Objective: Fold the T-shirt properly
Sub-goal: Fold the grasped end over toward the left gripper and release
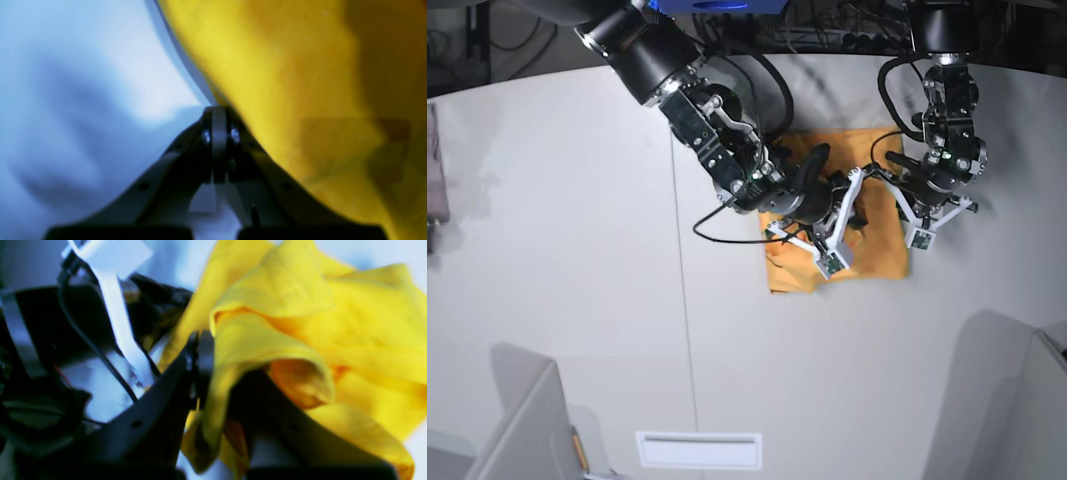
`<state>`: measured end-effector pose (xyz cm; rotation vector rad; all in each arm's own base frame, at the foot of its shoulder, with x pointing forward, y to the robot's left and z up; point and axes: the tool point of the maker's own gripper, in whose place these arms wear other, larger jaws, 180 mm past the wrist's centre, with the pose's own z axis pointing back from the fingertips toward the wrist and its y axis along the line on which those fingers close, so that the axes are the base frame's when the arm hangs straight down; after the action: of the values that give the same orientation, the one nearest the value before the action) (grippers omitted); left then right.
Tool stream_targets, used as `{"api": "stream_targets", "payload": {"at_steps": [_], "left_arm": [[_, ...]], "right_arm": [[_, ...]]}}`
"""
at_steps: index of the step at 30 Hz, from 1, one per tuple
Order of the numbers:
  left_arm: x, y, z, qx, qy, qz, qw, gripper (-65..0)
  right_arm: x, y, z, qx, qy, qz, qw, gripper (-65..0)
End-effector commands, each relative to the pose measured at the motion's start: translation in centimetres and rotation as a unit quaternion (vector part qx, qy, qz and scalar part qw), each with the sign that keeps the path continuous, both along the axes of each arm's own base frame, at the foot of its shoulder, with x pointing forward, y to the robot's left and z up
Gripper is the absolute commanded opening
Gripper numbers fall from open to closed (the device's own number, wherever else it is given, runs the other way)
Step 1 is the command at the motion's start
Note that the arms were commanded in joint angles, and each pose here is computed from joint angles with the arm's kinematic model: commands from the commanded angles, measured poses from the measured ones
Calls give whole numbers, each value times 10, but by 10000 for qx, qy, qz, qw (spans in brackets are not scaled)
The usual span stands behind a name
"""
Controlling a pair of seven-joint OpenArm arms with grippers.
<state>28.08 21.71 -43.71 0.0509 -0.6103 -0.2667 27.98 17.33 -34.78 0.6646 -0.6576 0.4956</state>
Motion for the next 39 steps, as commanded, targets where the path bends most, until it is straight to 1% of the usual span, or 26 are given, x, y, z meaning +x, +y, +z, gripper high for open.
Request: {"api": "stream_targets", "payload": {"at_steps": [1, 3, 4, 7, 8, 11, 12, 13, 17, 20, 23, 26, 28, 32, 34, 36, 37, 38, 39], "left_arm": [[-13, 3, -9, 113, 360, -45, 9993, -650], [-12, 6, -5, 121, 293, 2, 9995, -650], [-9, 9, 0, 137, 217, 23, 9997, -650], [-11, 39, 21, 292, -38, 364, 9989, -650], [-10, 50, 30, 346, -162, 504, 9980, -650], [-9, 81, 55, 511, -501, 925, 9931, -650], [-11, 93, 63, 571, -597, 1082, 9907, -650], [-13, 105, 69, 621, -674, 1261, 9878, -650], [-27, 145, 84, 802, -791, 1751, 9781, -650], [-37, 160, 88, 848, -773, 1795, 9770, -650], [-47, 175, 93, 950, -765, 1903, 9741, -650], [-58, 183, 91, 996, -693, 2002, 9722, -650], [-60, 184, 91, 998, -686, 2021, 9718, -650], [-63, 185, 87, 964, -633, 2045, 9720, -650], [-64, 189, 82, 937, -559, 2067, 9723, -650], [-67, 197, 80, 956, -467, 2093, 9721, -650], [-70, 201, 77, 960, -410, 2115, 9718, -650], [-74, 209, 80, 996, -421, 2215, 9691, -650], [-80, 217, 83, 1019, -440, 2352, 9656, -650]], "right_arm": [[14, 8, 15, 257, -162, -69, 9995, -650], [21, 8, 5, 331, 91, -168, 9993, -650], [24, 7, -1, 274, 236, -277, 9990, -650], [29, 0, -15, 179, 656, -658, 9955, -650], [25, 3, -17, 158, 709, -631, 9954, -579], [16, 9, -19, 80, 753, -569, 9955, -315], [14, 11, -21, 46, 761, -553, 9956, -260], [12, 12, -21, 24, 758, -517, 9958, -239], [-5, 25, -23, -90, 672, -195, 9975, -258], [-11, 34, -14, -84, 496, 26, 9987, -260], [-11, 42, 5, 97, 295, 134, 9994, -260], [-9, 47, 20, 234, 169, 184, 9994, -260], [-12, 51, 23, 230, 118, 268, 9993, -260], [-43, 73, 26, 22, -231, 1015, 9946, -260], [-52, 81, 42, 153, -436, 1226, 9914, -260], [-52, 79, 60, 319, -591, 1266, 9897, -261], [-46, 69, 66, 333, -612, 1192, 9904, -263], [-37, 55, 74, 385, -629, 1046, 9918, -270], [-34, 43, 77, 400, -553, 887, 9937, -293]]}}
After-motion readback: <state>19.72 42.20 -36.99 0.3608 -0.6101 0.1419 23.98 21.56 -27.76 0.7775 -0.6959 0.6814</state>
